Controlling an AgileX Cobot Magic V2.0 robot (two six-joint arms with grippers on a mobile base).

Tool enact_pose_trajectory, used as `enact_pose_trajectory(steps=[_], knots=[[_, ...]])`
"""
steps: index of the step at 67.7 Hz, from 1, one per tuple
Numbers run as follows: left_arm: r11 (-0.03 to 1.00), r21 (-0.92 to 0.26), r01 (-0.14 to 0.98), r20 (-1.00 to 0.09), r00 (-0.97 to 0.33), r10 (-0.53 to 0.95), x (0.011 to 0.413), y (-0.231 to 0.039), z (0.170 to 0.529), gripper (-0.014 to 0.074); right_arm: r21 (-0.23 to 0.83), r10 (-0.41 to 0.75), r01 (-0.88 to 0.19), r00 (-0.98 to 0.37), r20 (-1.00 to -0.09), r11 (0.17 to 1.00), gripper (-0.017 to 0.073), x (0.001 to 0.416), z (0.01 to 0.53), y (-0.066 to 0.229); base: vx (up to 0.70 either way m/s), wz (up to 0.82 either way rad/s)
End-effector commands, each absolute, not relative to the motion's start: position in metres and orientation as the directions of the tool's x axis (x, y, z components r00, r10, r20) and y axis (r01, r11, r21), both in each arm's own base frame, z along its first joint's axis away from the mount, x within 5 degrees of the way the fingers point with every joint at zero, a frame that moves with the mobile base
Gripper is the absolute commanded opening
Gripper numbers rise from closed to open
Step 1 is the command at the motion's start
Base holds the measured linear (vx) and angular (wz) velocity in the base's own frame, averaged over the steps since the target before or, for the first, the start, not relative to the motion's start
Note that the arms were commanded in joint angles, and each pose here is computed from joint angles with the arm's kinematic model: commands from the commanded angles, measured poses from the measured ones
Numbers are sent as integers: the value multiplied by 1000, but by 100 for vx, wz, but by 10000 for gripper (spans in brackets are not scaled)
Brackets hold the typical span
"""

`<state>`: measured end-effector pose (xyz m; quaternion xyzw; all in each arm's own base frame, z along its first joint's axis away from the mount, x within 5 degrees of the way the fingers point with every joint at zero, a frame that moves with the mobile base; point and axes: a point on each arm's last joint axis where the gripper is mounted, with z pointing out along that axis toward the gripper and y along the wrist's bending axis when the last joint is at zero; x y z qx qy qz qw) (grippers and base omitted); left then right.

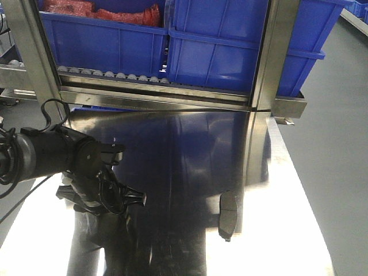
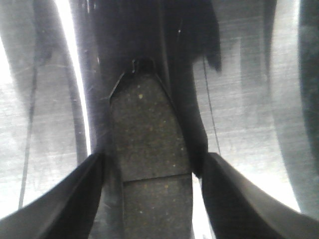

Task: Move and align brake pads A on conveyor
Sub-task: 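Lift the grasped brake pad with the left gripper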

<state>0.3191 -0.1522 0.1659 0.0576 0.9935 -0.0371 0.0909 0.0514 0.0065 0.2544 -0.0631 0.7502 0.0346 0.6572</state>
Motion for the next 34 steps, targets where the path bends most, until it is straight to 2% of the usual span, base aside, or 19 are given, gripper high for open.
enact_pose_trajectory(steps=[1,19,34], knots=[[986,-83,141,-263,-958,115,323,-156,187,358,-46,-52,-139,-40,-998,989,488,52,269,7,0,0],[983,-82,162,-279,-951,133,324,-157,188,-9,-46,-52,-139,-40,-998,989,488,52,269,7,0,0],[979,-68,192,-319,-934,161,319,-155,205,-8,-46,-52,-139,-40,-998,989,488,52,269,7,0,0]])
